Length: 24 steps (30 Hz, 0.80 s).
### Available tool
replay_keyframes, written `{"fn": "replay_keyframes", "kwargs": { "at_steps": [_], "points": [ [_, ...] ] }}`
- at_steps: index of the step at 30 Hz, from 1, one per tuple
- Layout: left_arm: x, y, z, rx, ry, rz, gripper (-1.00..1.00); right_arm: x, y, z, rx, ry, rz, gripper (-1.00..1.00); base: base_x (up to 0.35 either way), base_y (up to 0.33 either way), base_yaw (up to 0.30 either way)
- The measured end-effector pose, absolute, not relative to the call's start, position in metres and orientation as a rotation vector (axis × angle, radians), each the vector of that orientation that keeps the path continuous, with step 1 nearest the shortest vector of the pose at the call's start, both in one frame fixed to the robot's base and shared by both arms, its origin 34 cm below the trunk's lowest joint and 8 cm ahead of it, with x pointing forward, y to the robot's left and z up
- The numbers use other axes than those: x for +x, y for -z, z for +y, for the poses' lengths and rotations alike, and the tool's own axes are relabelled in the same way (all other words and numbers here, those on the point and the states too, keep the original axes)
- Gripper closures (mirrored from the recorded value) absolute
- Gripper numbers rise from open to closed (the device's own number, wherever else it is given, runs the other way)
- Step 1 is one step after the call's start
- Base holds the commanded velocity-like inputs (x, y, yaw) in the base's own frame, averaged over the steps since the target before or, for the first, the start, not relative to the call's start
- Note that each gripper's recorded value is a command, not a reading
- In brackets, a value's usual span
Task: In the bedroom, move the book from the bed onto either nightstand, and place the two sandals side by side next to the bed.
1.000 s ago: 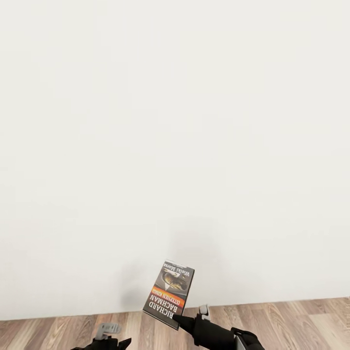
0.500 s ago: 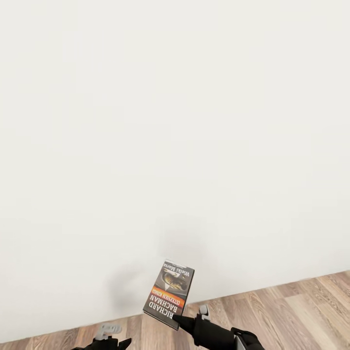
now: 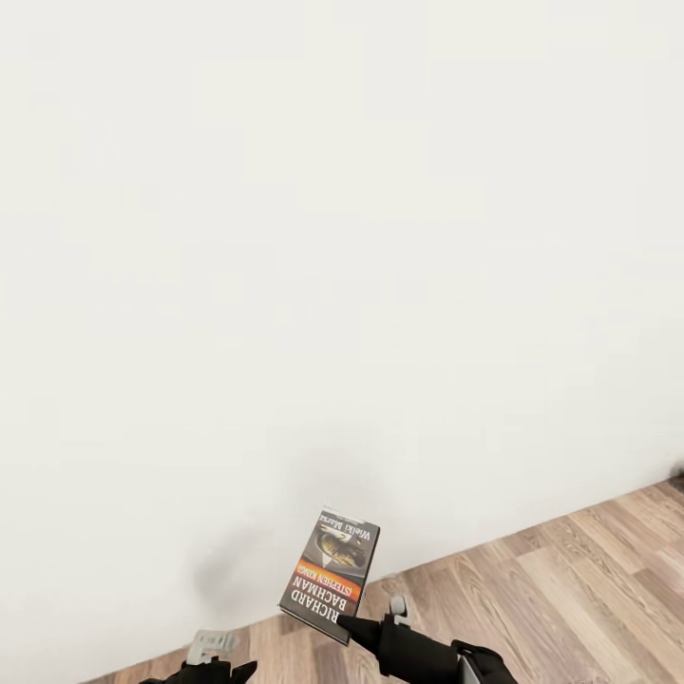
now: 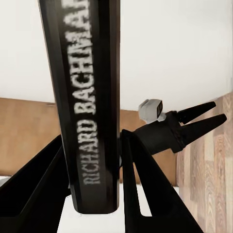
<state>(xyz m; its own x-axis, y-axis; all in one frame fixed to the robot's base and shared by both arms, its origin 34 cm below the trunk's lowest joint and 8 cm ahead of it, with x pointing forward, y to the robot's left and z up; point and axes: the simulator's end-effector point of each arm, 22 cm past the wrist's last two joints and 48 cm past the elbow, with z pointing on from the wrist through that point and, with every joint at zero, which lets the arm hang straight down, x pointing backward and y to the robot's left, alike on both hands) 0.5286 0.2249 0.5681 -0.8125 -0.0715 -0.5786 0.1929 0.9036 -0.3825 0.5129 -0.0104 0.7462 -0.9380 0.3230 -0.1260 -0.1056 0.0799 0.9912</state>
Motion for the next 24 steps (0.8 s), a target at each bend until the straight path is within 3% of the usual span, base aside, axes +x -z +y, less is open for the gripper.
{"fn": "replay_keyframes", "kwargs": {
  "at_steps": [24],
  "points": [
    [0.5280, -0.5682, 0.2178, 0.086, 0.589, 2.453, -1.00, 0.5130, -0.7464, -0.0104, 0.216, -1.927, 2.050, 1.00, 0.000, 0.000, -0.257]
  ]
}}
